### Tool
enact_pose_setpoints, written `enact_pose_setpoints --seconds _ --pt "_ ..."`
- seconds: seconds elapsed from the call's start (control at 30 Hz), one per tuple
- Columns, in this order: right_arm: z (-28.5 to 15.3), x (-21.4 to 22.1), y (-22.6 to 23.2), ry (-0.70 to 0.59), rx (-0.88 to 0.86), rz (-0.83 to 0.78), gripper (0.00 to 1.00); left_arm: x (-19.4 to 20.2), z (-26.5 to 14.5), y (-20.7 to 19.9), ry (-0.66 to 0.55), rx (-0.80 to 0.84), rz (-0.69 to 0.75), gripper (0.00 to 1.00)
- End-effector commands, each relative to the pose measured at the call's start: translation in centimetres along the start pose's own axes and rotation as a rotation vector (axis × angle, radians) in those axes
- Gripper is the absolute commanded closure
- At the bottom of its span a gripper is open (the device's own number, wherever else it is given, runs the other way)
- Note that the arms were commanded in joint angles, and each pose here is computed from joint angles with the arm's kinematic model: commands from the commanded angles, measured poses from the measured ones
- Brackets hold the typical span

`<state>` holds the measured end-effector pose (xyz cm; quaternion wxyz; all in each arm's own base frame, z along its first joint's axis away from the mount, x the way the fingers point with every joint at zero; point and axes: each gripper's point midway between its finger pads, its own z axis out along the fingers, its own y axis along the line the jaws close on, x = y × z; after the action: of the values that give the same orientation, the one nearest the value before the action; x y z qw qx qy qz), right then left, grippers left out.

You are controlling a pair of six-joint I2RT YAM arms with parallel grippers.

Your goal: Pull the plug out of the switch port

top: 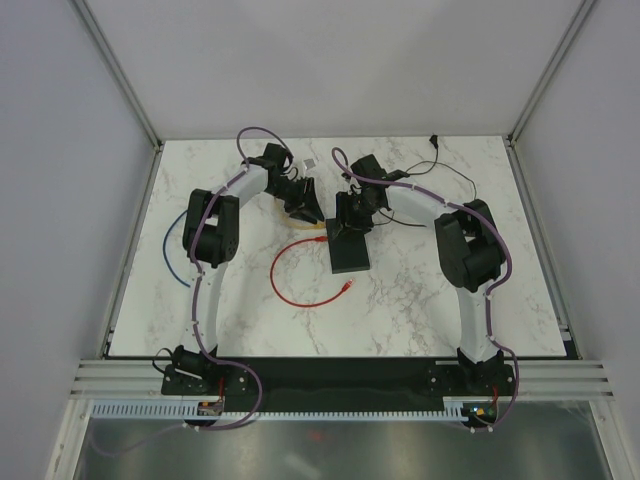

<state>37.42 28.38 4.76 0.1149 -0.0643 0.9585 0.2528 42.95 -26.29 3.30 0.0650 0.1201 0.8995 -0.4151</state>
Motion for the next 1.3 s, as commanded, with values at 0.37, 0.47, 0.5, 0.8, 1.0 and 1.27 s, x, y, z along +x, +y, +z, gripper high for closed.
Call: enact_pose_setpoints --seconds 0.37,0.47,0.5,0.8,1.0,1.27 --pt "0.8 0.9 -1.7 0.047 0.047 -0.021 0.50 -1.2 -0.1 -3.1 -0.029 0.133 0.141 0.59" --pt "1.0 1.0 -1.7 0.052 0.042 -0.018 0.50 -0.3 0.5 -2.1 -0.006 0.118 0.128 0.59" --pt "0.8 0.8 -1.7 0.047 0.042 -0.020 0.50 0.0 0.6 -1.9 -0.002 0.112 0.130 0.60" --pt "1.0 1.0 -1.6 0.057 0.033 -0.016 0.50 0.3 0.9 -0.4 0.000 0.040 0.119 0.66" --pt "1.1 1.2 -1.8 0.060 0.036 -0.016 0.50 1.1 0.6 0.2 0.012 0.033 0.151 0.61" --pt "1.2 1.1 -1.6 0.063 0.029 -0.014 0.50 1.4 0.1 0.2 0.016 0.068 0.144 0.69"
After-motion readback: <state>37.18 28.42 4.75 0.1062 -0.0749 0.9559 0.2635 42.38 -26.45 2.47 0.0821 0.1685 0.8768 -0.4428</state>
